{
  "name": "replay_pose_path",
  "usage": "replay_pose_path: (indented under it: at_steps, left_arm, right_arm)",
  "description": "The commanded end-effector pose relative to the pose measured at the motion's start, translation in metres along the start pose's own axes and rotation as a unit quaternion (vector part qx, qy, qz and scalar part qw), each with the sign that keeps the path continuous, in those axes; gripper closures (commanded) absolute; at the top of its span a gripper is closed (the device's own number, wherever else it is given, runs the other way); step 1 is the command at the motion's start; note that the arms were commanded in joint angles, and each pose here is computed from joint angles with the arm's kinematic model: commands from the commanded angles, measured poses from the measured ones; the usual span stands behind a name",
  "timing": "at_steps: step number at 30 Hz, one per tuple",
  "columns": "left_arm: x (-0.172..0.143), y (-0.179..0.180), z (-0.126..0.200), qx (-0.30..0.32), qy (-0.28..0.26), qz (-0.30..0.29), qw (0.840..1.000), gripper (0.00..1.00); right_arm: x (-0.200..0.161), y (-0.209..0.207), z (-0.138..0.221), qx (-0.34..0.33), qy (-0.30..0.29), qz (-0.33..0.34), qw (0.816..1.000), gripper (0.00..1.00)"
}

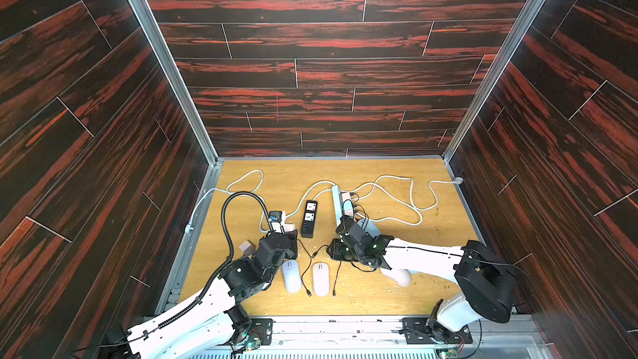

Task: Unplug the wireless mouse
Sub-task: Place the power cord at the center of the board, then adjust the power cord at the center of the board.

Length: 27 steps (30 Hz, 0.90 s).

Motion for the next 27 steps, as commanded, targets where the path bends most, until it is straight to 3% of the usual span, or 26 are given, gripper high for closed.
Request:
replay_pose_path:
  at_steps: [1,4,8,19,27]
  left_arm:
    - [0.002,0.01,0.008,0.035,0.003,0.036,0.999,1.0]
    - [0.0,0.021,0.016,0.056,-0.016,0.055,0.997,1.0]
    - [-0.002,0.032,0.028,0.053,-0.033,0.082,0.995,1.0]
    - [-0.008,0.042,0.033,0.048,-0.011,0.113,0.992,1.0]
    - [-0.005,0.041,0.031,0.05,-0.004,0.106,0.993,1.0]
  right_arm:
    - [0.011,0.002,0.001,-0.052,-0.035,0.124,0.99,0.69]
    - [0.017,0.001,-0.003,-0.093,-0.039,0.193,0.976,0.61]
    - [0.014,0.003,-0.016,-0.097,-0.003,0.241,0.966,0.54]
    - [0.016,-0.007,-0.045,-0.122,0.055,0.24,0.961,0.56]
    - [0.009,-0.02,-0.054,-0.157,0.082,0.208,0.962,0.68]
Point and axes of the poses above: each gripper's point midway between its finger pads, its own z axis back along the fingers, its own y axis along the line the jaws close on, x = y × z, the point moved 9 cm from there along z, back along the fingers, and after that the axes turned 15 degrees about -z, right-handed, at the moved point
